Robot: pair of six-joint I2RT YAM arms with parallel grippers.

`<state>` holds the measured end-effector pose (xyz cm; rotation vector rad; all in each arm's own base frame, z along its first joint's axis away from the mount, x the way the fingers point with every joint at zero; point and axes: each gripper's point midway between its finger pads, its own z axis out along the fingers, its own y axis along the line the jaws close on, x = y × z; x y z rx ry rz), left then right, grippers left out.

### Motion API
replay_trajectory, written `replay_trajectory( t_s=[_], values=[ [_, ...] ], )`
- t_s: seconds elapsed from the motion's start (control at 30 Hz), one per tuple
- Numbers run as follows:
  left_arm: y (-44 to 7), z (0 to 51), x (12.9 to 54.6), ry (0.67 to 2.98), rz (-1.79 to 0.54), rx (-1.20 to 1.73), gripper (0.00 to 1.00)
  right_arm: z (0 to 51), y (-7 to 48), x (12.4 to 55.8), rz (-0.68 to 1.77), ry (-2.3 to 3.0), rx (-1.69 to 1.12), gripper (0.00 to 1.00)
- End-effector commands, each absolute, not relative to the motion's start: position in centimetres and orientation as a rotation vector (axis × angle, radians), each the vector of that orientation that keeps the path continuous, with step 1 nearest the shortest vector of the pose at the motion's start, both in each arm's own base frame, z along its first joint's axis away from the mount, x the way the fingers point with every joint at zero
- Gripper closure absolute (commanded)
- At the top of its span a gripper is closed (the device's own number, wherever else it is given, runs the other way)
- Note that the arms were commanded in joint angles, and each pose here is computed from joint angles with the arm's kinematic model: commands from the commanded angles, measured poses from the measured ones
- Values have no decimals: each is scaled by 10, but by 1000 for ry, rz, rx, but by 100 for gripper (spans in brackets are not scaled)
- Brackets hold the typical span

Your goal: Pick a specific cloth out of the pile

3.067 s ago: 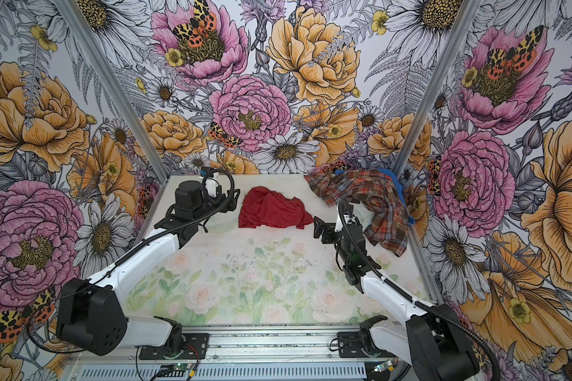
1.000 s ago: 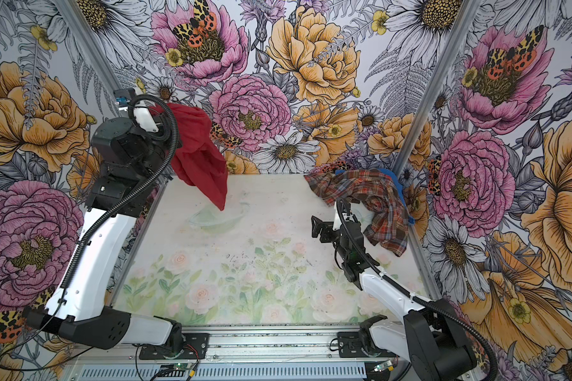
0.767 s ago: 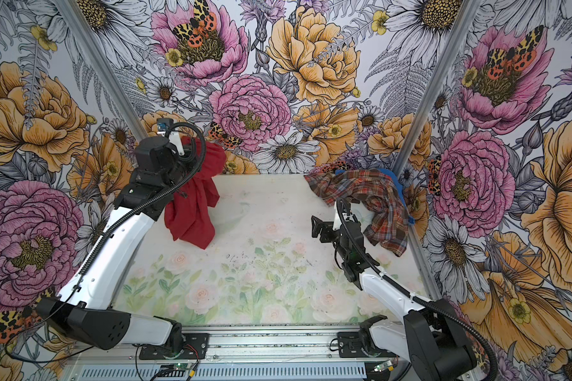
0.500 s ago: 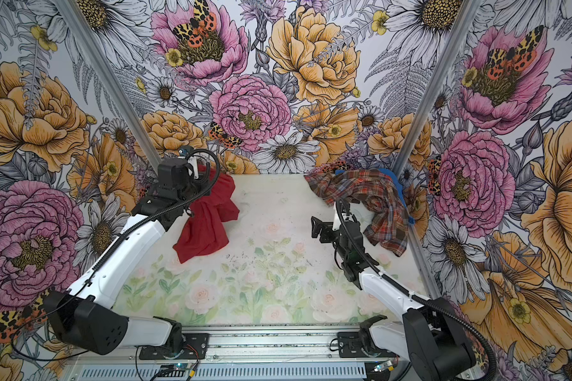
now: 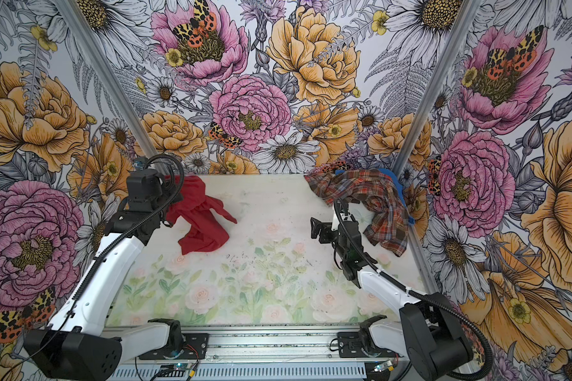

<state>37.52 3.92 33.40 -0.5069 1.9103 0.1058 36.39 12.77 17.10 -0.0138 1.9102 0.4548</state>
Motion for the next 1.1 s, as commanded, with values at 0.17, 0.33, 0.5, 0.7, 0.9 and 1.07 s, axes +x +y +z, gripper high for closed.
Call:
replay_trajectory(
  t_s=[0.17, 0.33, 0.5, 0.7, 0.9, 1.07],
  values=[
    [83, 262, 347, 2040, 267, -661, 100, 186, 135, 370, 486, 1875, -28, 1],
    [49, 226, 379, 2176, 193, -514, 100, 184, 134, 370, 479, 1880, -27, 1],
    [5, 189, 402, 2312, 222, -309, 100, 183, 134, 371, 476, 1886, -28, 1],
    [-37, 156, 411, 2434, -234, -237, 100, 184, 136, 371, 484, 1889, -31, 1],
    [-15, 140, 403, 2458, -140, -320, 98, 185, 136, 371, 487, 1888, -30, 1],
    [4, 129, 400, 2491, 27, -330, 80, 183, 138, 371, 501, 1894, -33, 1]
  ],
)
